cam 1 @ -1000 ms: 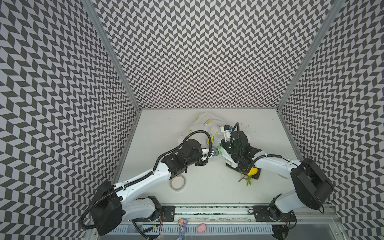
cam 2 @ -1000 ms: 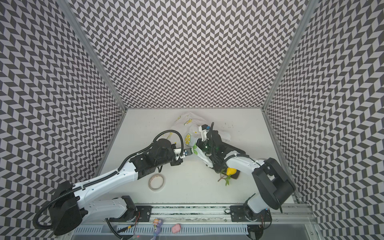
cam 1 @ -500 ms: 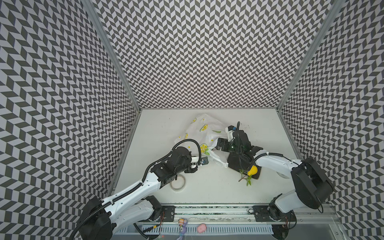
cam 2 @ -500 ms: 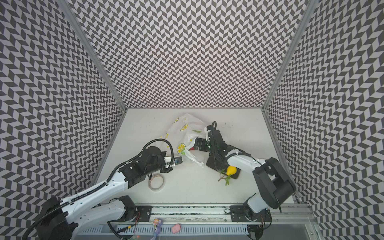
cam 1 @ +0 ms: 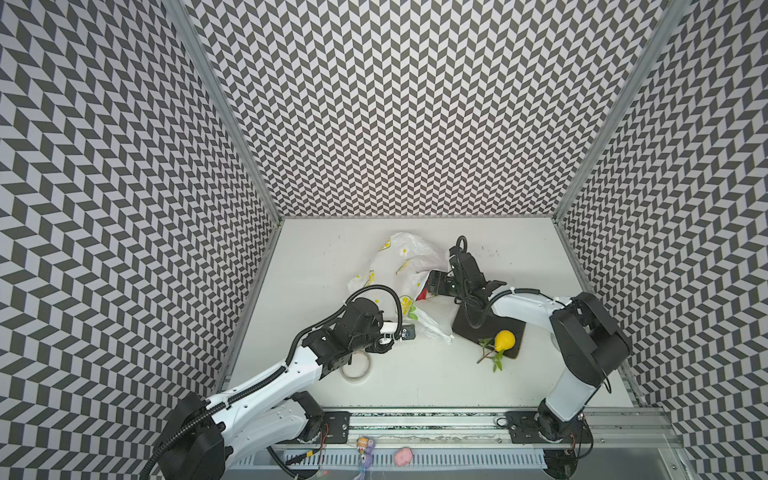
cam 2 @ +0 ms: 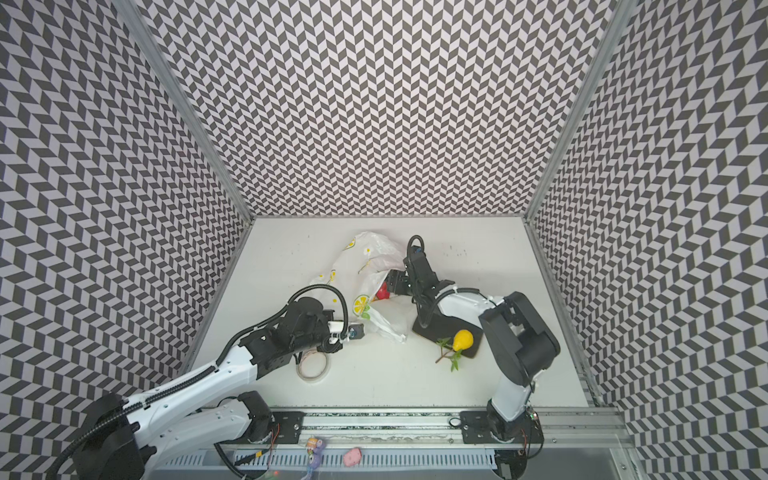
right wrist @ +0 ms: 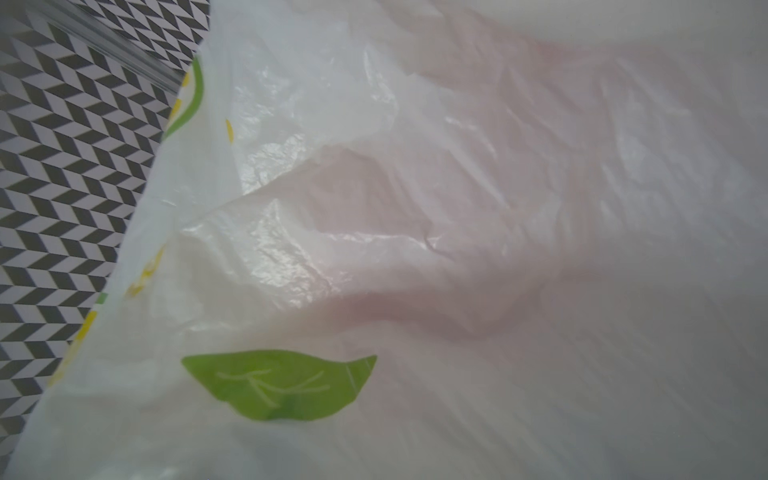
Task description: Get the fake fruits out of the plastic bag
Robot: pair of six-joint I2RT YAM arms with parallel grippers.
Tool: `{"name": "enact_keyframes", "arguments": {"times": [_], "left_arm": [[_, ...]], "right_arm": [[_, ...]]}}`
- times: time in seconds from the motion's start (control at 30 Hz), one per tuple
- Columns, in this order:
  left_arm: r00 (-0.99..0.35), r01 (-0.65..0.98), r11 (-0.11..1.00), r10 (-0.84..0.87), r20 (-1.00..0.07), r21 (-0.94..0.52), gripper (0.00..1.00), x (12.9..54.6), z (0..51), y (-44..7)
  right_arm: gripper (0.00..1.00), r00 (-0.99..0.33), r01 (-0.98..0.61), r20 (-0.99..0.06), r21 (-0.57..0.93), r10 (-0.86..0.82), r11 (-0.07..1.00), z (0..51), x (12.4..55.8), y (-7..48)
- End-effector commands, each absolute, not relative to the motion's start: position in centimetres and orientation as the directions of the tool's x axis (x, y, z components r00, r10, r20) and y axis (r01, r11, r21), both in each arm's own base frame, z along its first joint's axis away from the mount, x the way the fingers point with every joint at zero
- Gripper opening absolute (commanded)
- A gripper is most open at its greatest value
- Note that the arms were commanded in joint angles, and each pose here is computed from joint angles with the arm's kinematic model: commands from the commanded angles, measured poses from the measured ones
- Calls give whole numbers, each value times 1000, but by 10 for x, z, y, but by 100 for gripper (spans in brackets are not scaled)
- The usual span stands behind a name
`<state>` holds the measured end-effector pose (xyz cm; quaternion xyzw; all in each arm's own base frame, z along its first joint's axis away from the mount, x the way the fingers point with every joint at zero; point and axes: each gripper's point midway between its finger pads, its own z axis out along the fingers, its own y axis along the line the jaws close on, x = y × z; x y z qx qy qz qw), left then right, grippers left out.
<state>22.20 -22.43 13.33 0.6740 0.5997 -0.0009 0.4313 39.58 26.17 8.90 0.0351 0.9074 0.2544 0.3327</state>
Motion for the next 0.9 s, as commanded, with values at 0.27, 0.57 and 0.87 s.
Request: {"name": "enact_keyframes", "arguments": {"times": [0.27, 0.57, 0.87], "left_arm": [[310, 806, 53, 811, -497, 590, 0, 216, 127, -220], [321, 798, 43, 813, -486, 600, 0, 219, 125, -222], [312, 780, 66, 821, -478, 623, 0, 226, 125, -220]], "right_arm": [[77, -781, -116, -613, 335, 123, 935, 58, 419, 259], [74, -812, -114, -577, 308, 91, 945, 31, 424, 267], [53, -794, -140, -602, 314, 84, 939, 57, 420, 266]]}}
